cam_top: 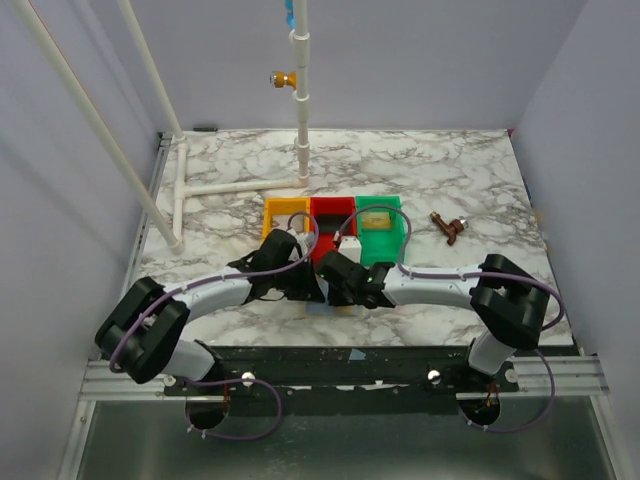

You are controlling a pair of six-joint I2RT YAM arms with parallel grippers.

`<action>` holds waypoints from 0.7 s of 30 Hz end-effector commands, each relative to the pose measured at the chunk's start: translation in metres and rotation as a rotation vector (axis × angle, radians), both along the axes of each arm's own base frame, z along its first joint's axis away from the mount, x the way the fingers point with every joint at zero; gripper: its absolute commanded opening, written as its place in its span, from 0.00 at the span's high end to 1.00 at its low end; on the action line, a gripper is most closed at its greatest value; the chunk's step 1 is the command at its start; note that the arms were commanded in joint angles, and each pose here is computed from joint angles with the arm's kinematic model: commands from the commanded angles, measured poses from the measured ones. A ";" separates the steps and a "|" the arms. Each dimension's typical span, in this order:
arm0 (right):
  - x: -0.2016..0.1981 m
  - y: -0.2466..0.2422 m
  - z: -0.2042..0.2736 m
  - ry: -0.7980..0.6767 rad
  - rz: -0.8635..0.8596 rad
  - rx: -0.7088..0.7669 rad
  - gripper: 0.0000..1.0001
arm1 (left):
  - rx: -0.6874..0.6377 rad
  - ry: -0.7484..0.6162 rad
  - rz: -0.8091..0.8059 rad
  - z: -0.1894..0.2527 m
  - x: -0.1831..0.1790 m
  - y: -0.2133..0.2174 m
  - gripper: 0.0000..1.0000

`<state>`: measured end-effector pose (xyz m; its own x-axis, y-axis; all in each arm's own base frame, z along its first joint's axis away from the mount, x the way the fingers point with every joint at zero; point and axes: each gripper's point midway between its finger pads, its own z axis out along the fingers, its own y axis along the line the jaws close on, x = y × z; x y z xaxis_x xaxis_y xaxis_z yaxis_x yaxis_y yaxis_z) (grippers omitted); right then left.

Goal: Take the credit cards out of the card holder
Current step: Remove the credit card from the card holder.

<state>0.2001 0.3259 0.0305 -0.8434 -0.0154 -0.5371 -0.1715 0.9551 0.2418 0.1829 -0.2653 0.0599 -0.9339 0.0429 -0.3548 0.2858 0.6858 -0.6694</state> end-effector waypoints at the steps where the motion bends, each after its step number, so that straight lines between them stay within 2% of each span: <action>1: -0.006 -0.009 0.000 0.023 -0.023 0.016 0.77 | -0.076 0.026 -0.012 0.000 0.005 -0.019 0.96; 7: -0.006 -0.012 0.001 0.024 -0.029 0.030 0.77 | -0.086 0.043 -0.013 -0.005 0.006 -0.025 0.98; 13: -0.004 -0.009 0.006 0.016 -0.029 0.053 0.77 | 0.025 0.034 0.018 -0.023 0.010 -0.018 0.98; 21: 0.000 -0.012 0.021 -0.013 -0.044 0.080 0.77 | 0.094 0.034 0.056 -0.039 0.012 -0.009 0.99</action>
<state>0.1982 0.3153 0.0373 -0.8467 0.0268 -0.5314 -0.1448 0.9494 0.2786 0.1874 -0.2802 0.0292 -0.9548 0.0295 -0.2959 0.2269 0.7157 -0.6606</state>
